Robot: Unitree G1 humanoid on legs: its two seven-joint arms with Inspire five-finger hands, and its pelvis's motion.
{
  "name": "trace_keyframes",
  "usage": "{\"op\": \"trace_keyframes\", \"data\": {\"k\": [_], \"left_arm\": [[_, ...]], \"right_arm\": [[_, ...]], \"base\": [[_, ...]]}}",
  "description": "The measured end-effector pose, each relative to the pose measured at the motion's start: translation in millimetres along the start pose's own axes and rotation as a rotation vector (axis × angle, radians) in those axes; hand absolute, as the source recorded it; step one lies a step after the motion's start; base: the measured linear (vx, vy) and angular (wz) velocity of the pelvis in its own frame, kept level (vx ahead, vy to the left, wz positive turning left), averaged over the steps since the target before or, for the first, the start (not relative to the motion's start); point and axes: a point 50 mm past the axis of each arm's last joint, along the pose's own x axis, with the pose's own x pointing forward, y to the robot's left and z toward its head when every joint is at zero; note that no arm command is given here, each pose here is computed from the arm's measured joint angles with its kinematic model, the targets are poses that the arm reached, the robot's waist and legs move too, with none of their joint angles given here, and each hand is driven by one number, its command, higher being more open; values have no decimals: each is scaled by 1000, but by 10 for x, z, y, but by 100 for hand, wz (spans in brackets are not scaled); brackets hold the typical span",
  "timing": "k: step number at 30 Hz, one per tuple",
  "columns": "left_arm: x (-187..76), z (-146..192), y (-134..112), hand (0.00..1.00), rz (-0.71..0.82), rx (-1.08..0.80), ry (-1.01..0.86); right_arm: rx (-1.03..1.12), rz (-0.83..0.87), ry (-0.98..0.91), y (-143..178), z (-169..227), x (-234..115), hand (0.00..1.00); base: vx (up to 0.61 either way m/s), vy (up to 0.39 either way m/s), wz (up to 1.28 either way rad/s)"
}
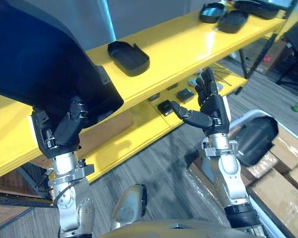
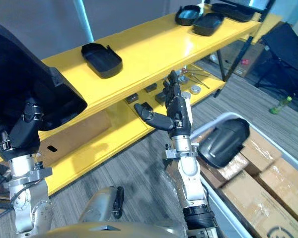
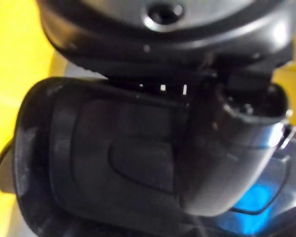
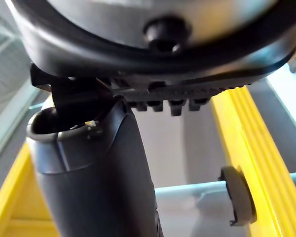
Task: Walk over and take three plastic housings, then place them on the shelf
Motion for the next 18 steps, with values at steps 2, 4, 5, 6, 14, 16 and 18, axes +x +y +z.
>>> {"op": "trace_keyframes", "data": {"k": [2,4,5,6,14,16,18], "left_arm": [[30,42,67,0,15,31,-11],[71,64,101,0,55,35,-30],[98,66,93,0,56,32,-38],[212,60,18,0,26,7,-69],[162,-103,-14,0,6,-13,11],[177,-123,-47,0,-29,-18,24],[186,-141,-101,0,-66,-33,29]], "right_arm": [[15,30,-28,72,29,51,100],[5,80,-125,114,191,242,100],[1,88,-154,109,250,301,100],[-22,99,-276,51,515,450,100],[-3,123,-526,-43,1070,520,100],[-21,86,-508,-132,1054,495,100],[-44,34,-490,-255,1028,424,100]], "base": [[319,155,37],[365,72,61],[400,-3,122],[261,-31,116],[334,-227,118],[147,-153,89],[103,-108,67]]}}
